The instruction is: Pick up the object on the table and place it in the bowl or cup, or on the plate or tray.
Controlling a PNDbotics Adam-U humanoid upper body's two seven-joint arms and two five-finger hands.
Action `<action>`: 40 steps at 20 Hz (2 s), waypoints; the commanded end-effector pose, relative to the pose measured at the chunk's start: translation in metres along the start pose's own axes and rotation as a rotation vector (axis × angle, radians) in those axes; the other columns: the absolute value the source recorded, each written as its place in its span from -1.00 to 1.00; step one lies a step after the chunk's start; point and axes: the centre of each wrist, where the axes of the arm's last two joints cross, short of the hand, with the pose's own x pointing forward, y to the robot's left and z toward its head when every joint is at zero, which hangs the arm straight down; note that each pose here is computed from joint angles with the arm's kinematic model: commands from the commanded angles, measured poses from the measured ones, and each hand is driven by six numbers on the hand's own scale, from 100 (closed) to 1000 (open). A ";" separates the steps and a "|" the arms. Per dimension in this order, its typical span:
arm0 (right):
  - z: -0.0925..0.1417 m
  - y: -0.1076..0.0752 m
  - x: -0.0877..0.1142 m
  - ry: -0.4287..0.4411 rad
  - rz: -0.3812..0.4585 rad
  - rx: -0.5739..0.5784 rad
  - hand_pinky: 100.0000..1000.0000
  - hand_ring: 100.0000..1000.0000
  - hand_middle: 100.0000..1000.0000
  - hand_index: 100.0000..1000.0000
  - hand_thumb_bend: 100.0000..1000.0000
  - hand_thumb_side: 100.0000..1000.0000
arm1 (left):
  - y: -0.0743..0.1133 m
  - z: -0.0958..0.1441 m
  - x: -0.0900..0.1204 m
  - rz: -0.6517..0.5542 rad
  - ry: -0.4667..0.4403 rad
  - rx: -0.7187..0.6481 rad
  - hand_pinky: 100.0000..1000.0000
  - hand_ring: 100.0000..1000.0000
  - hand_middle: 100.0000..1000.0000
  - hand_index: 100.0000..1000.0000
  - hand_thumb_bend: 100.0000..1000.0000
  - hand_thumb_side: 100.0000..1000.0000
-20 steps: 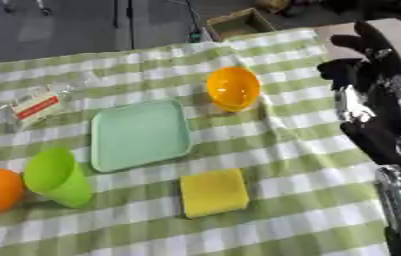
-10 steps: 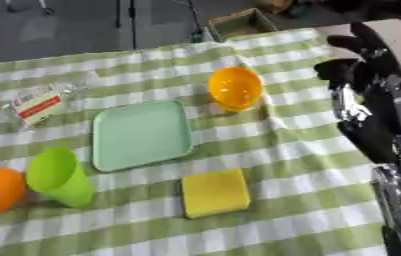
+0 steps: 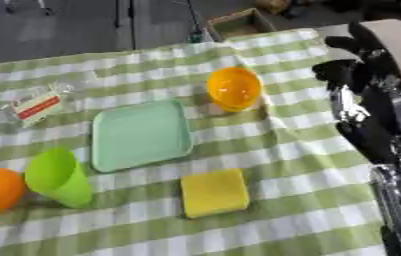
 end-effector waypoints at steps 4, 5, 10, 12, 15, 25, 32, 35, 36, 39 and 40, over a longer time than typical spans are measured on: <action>-0.006 -0.005 0.008 -0.040 0.017 0.007 0.33 0.32 0.63 1.00 -1.00 -0.12 | -0.018 0.000 -0.014 -0.100 0.015 -0.160 0.32 0.77 0.59 0.82 -0.02 0.12; -0.006 -0.005 0.008 -0.040 0.017 0.007 0.33 0.32 0.63 1.00 -1.00 -0.12 | -0.020 0.000 -0.016 -0.111 0.022 -0.188 0.24 0.74 0.55 0.79 0.03 0.01; -0.006 -0.004 0.008 -0.044 0.015 0.011 0.33 0.32 0.63 1.00 -1.00 -0.12 | -0.031 -0.001 -0.021 -0.107 0.049 -0.209 0.18 0.73 0.52 0.76 -0.01 -0.03; -0.006 -0.004 0.008 -0.044 0.015 0.011 0.33 0.32 0.63 1.00 -1.00 -0.12 | -0.036 -0.003 -0.021 -0.085 0.043 -0.180 0.15 0.71 0.50 0.73 0.00 -0.02; -0.006 -0.004 0.008 -0.044 0.015 0.011 0.33 0.32 0.63 1.00 -1.00 -0.11 | -0.040 -0.006 -0.019 -0.056 0.024 -0.140 -0.26 0.44 0.20 0.49 -0.46 -0.71; -0.006 -0.004 0.008 -0.045 0.017 0.009 0.34 0.32 0.63 1.00 -1.00 -0.11 | -0.015 -0.025 -0.002 0.137 0.033 0.151 -0.81 -0.04 -0.31 -0.23 -1.00 -0.77; -0.005 -0.004 0.008 -0.040 0.017 0.013 0.34 0.32 0.64 1.00 -1.00 -0.11 | 0.061 -0.056 0.031 0.170 -0.132 0.299 -0.68 -0.08 -0.28 -0.18 -1.00 -0.88; -0.005 -0.003 0.008 -0.038 0.014 0.016 0.34 0.32 0.64 1.00 -1.00 -0.11 | 0.082 -0.069 0.048 0.182 -0.237 0.315 -0.65 -0.09 -0.27 -0.15 -1.00 -0.96; -0.005 -0.003 0.008 -0.038 0.014 0.016 0.34 0.32 0.64 1.00 -1.00 -0.11 | 0.085 -0.071 0.050 0.186 -0.252 0.314 -0.65 -0.09 -0.27 -0.15 -1.00 -0.96; -0.006 -0.001 0.008 -0.045 0.003 0.029 0.34 0.32 0.64 1.00 -1.00 -0.12 | 0.090 -0.089 0.072 0.206 -0.421 0.192 -0.65 -0.01 -0.23 -0.11 -1.00 -0.99; -0.007 0.000 0.009 -0.047 -0.002 0.035 0.34 0.32 0.64 1.00 -1.00 -0.12 | 0.090 -0.097 0.078 0.215 -0.484 0.120 -0.64 0.00 -0.22 -0.10 -1.00 -1.00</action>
